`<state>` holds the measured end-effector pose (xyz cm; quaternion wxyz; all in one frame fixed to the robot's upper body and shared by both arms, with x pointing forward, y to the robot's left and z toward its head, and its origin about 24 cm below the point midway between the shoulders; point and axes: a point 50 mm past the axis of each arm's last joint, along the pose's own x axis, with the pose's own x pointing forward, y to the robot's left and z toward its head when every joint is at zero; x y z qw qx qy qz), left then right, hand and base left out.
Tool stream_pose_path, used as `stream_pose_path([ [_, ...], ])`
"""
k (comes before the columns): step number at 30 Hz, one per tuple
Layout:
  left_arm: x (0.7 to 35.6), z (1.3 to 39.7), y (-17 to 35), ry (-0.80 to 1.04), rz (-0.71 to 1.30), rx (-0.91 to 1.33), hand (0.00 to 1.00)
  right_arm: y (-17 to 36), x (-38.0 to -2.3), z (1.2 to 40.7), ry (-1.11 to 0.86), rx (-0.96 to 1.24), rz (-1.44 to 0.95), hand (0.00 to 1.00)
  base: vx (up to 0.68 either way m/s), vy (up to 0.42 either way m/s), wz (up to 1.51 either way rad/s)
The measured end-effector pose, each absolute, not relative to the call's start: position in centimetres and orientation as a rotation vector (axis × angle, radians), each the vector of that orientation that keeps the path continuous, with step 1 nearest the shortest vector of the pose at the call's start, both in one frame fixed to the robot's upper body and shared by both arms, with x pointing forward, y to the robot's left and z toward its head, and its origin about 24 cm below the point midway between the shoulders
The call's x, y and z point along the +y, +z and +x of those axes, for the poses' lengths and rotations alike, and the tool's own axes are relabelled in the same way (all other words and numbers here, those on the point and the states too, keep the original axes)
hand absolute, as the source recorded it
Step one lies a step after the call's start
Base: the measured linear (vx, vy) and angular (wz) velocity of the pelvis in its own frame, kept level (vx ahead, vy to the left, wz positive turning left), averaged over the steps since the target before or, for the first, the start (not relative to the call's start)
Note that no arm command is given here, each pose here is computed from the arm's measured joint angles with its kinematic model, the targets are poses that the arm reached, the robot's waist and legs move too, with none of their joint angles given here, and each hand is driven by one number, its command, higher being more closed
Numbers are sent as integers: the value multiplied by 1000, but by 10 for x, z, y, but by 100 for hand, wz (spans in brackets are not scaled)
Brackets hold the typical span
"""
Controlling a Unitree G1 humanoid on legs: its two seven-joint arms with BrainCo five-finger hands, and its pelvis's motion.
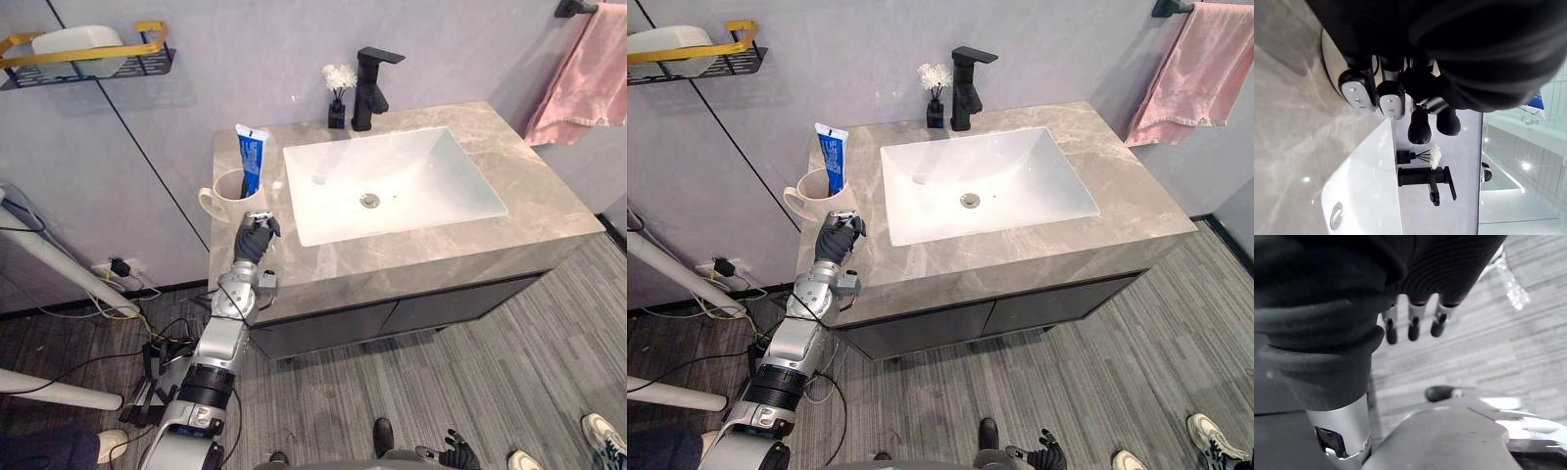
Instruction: Organize washtable
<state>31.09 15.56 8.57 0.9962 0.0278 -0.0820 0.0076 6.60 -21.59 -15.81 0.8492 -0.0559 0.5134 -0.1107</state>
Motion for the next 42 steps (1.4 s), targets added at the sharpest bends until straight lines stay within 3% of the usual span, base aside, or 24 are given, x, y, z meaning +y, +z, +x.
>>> stream_pose_path([
  [8,160,311,83,63,117,-158,100,-156,-217,69,-233,1062,-121,0,-6,-2,-4],
  [42,209,309,75,257,-16,-117,100,-153,-217,72,-183,1035,-179,0,-3,-2,0],
])
